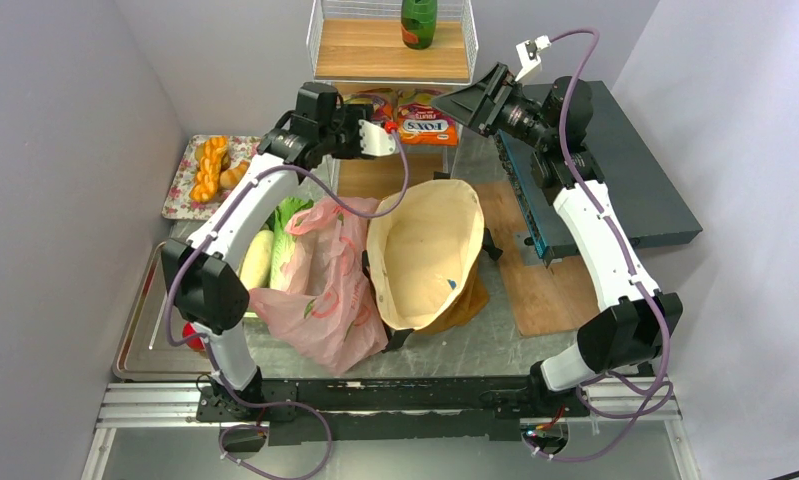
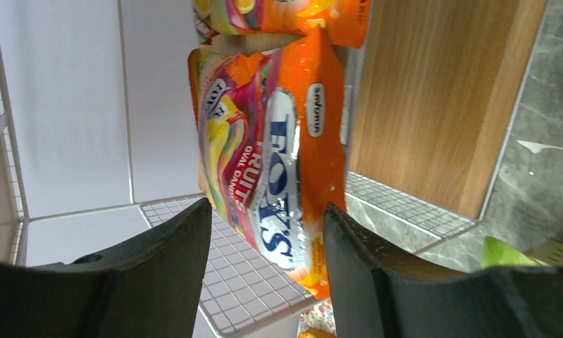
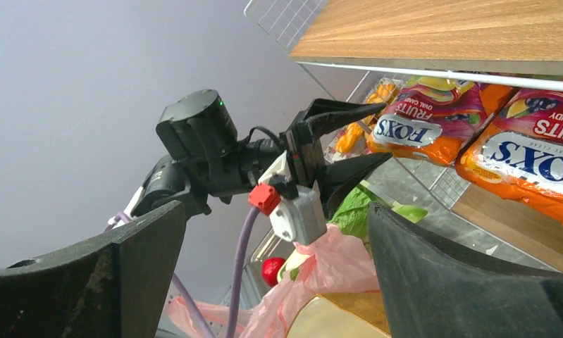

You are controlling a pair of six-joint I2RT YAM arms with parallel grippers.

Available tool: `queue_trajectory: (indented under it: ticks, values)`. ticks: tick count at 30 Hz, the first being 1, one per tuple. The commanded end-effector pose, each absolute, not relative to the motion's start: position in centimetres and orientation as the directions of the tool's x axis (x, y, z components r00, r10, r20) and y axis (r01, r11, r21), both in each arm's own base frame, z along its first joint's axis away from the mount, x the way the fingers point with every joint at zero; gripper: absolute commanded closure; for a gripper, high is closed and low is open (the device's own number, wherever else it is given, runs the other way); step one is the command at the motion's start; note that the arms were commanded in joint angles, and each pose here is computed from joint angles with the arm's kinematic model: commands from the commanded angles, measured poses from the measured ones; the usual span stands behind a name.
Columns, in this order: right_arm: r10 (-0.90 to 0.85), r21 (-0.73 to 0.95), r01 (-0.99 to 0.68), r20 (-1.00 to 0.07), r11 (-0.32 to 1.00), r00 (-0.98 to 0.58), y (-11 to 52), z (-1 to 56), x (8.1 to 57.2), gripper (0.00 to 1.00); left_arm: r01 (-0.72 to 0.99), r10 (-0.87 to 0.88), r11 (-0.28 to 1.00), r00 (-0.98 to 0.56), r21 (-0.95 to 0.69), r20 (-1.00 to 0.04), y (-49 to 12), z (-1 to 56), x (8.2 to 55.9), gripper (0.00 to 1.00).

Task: Untie the knot of the grocery bags and take out the mixed food

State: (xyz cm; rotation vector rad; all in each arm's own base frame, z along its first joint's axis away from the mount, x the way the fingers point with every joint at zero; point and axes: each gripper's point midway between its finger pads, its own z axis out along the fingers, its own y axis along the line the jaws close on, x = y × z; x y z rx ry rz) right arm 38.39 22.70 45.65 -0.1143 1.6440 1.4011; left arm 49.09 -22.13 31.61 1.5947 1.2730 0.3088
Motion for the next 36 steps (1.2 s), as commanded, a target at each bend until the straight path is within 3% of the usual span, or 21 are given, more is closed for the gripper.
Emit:
queue_trajectory:
  ticks: [1,4,8,11,16,19,25,29,36]
  values:
    - [0.466,0.677,-0.660,-0.722,0.326,-0.512,22.7,47.4,37.8,0.00,0.571,0.802,0.155,0.403,0.806,-0.440,-22.3,33.7,49.6,0.37]
    - [0.435,0.661,-0.665,-0.743,0.349,-0.510,22.7,46.4,37.5,0.00,0.581,0.770,0.177,0.421,0.795,-0.479,-22.4,34.8,47.7,0.29]
    - [0.384,0.615,-0.687,-0.785,0.387,-0.486,22.5,45.3,36.9,0.00,0.675,0.666,0.270,0.384,0.686,-0.640,-23.0,37.0,43.5,0.14]
    - [0.331,0.565,-0.718,-0.824,0.407,-0.460,22.4,45.0,36.4,0.00,0.765,0.590,0.270,0.348,0.584,-0.728,-23.7,37.9,39.9,0.01]
    - [0.233,0.436,-0.765,-0.900,0.474,-0.368,21.8,45.0,35.7,0.00,0.854,0.519,0.258,0.272,0.451,-0.811,-23.4,38.2,34.4,0.01]
    - [0.173,0.364,-0.784,-0.931,0.503,-0.322,21.1,44.5,34.3,0.00,0.868,0.498,0.322,0.183,0.377,-0.847,-22.4,38.6,32.4,0.01]
    - [0.069,0.249,-0.796,-0.965,0.551,-0.254,19.6,42.9,31.3,0.00,0.865,0.515,0.481,-0.146,0.144,-0.845,-19.5,38.1,31.1,0.01]
    - [0.020,0.206,-0.794,-0.971,0.573,-0.237,18.8,41.6,29.4,0.00,0.794,0.406,0.605,-0.363,-0.051,-0.839,-16.9,37.5,30.7,0.01]
    - [0.007,0.201,-0.707,-0.964,0.678,-0.268,16.6,39.8,27.8,0.00,0.538,0.358,0.841,-0.478,0.055,-0.802,-8.8,36.3,30.8,0.01]
